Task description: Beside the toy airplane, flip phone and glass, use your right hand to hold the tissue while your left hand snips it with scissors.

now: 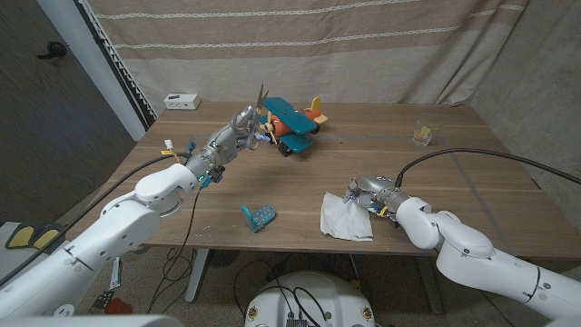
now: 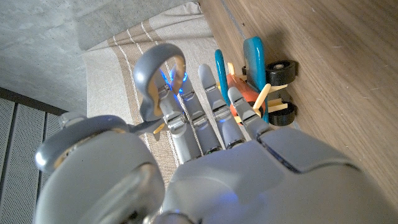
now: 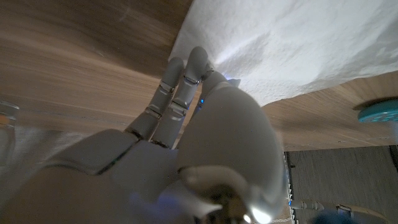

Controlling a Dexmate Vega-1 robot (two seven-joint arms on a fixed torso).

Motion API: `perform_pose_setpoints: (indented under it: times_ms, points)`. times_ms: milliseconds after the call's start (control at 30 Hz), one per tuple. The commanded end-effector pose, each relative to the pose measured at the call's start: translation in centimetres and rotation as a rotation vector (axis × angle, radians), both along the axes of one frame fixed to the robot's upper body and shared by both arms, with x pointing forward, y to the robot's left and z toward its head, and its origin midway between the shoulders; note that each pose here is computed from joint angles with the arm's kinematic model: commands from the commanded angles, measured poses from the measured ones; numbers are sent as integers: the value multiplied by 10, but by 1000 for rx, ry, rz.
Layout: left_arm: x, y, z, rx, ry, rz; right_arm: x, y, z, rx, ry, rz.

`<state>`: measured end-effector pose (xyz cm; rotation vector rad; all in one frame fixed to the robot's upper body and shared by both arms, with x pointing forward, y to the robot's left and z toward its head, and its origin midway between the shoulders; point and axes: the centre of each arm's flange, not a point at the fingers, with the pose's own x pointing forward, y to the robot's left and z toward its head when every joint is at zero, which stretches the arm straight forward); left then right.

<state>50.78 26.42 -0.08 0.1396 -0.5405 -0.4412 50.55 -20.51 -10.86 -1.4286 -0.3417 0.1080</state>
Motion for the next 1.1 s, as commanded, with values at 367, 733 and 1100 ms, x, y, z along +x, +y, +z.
perform_pose_setpoints:
  times_ms: [367,733,1100]
  points:
    - [-6,-4,-2,-6,-10,5,-9,-32,31,395,-94,-53]
    - [-7,-5,-4,-18,-10,7,-11,-32,37,355,-44,2]
    - [-7,-4,-5,-17,-11,5,-12,-27,35,226,21,88]
